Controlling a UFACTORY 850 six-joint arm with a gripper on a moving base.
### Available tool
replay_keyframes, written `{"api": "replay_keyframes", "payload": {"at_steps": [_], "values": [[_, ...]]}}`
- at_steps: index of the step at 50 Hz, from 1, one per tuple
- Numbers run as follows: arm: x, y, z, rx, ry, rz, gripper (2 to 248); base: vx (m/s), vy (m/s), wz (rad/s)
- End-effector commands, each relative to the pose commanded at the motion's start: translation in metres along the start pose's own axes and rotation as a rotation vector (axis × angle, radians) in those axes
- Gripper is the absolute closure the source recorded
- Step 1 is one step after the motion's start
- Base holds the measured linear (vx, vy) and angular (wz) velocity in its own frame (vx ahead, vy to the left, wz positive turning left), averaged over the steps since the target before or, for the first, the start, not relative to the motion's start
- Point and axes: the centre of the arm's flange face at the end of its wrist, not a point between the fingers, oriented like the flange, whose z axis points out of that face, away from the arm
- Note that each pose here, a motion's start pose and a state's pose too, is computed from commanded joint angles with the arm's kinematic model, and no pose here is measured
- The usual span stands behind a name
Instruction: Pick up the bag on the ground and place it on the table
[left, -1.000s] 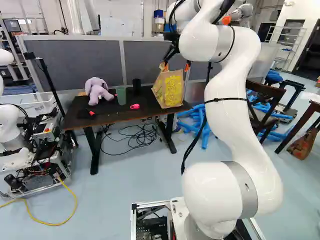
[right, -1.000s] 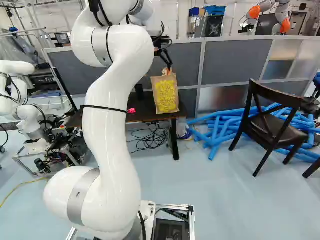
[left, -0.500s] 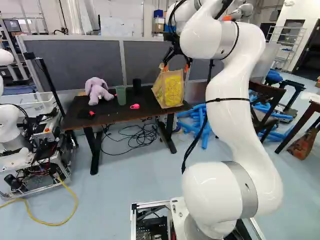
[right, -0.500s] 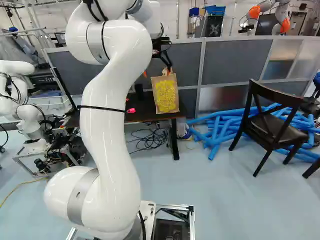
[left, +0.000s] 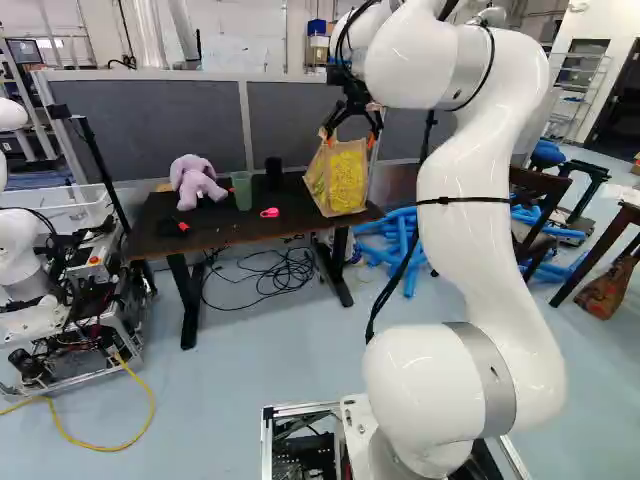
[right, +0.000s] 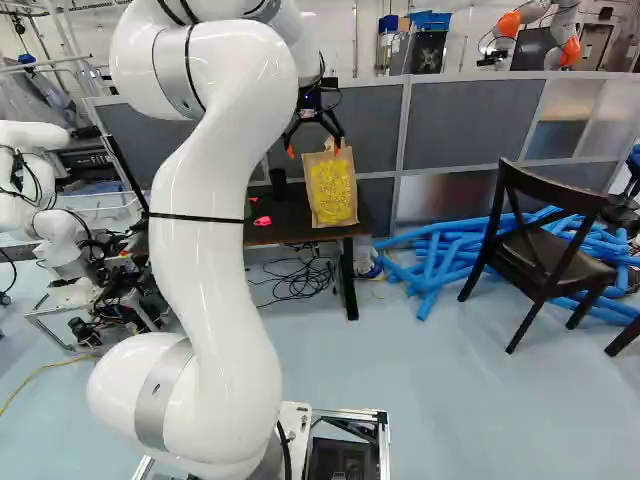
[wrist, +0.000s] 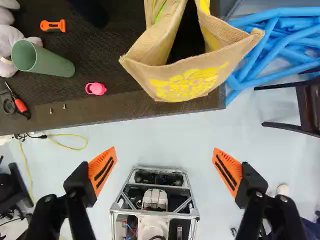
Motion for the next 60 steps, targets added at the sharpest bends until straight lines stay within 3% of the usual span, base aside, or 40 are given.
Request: {"api": "replay_keyframes", "payload": {"at_steps": [32,60], "values": [[-0.040,-0.009,0.034,-0.025,0.169,0.012,3,0.000,0.000,0.000],[-0.105,-0.020,0.074,-0.047,0.363,0.022,3,0.000,0.000,0.000]]}}
